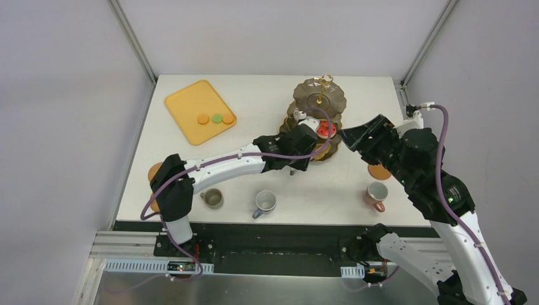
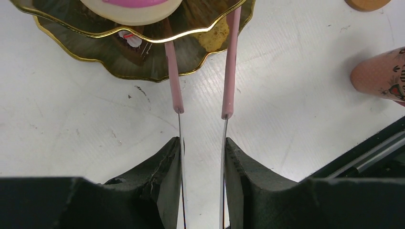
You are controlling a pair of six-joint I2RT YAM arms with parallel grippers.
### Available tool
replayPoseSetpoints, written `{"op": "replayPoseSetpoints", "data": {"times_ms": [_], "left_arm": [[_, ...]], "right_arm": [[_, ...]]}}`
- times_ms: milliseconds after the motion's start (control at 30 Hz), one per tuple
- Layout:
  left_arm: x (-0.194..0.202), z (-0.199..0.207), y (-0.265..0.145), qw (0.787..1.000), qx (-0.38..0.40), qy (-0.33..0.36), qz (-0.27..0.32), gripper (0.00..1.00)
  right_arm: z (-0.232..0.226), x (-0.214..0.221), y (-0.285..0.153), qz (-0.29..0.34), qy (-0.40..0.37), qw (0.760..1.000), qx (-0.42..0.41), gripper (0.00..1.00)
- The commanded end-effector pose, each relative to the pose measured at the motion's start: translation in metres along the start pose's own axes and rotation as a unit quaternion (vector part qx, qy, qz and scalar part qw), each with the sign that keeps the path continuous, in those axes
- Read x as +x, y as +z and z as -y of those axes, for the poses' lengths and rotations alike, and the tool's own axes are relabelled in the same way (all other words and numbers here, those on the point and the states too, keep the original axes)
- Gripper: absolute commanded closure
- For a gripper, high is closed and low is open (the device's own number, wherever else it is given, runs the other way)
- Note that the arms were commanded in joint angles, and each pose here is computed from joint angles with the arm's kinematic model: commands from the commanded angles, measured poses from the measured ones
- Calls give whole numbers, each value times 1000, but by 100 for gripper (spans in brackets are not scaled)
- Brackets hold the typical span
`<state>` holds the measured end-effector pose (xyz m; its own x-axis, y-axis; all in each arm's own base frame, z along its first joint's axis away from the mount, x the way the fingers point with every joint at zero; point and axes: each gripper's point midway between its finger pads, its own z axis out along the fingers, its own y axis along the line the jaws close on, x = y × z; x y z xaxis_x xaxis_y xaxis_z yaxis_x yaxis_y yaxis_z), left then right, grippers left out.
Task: Serve the afternoon tea
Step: Place the desert on the desert table.
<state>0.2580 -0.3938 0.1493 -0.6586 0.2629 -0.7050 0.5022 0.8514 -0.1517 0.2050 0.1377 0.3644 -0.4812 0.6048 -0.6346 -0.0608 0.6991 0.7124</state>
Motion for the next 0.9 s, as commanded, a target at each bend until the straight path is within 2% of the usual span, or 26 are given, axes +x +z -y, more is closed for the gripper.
{"op": "replayPoseSetpoints", "data": {"times_ms": [0, 167, 300, 433, 533, 633, 733, 867], "left_arm": [[-15, 2, -31, 1000, 15, 2, 23, 65], [7, -7, -63, 999, 28, 11, -18, 66], [34, -49, -108, 998, -4, 9, -58, 66], [48, -111, -149, 995, -43, -43, -82, 65], [44, -154, -166, 990, -72, -86, -81, 64], [31, -192, -169, 985, -103, -117, -72, 63], [25, -233, -161, 973, -122, -177, -82, 63], [13, -296, -153, 942, -170, -276, -84, 64]], "right_arm": [[-10, -6, 2, 11, 6, 1000, -18, 34], [-11, -6, 1, 9, 2, 1000, -21, 34], [-12, -6, 4, 9, -10, 1000, -24, 34], [-14, -5, 10, 3, -23, 999, -26, 34], [-16, -5, 16, -2, -29, 999, -25, 34], [-18, -4, 22, -8, -35, 999, -24, 34], [-23, -3, 29, -18, -41, 999, -24, 34], [-29, -5, 39, -27, -55, 998, -22, 34]]}}
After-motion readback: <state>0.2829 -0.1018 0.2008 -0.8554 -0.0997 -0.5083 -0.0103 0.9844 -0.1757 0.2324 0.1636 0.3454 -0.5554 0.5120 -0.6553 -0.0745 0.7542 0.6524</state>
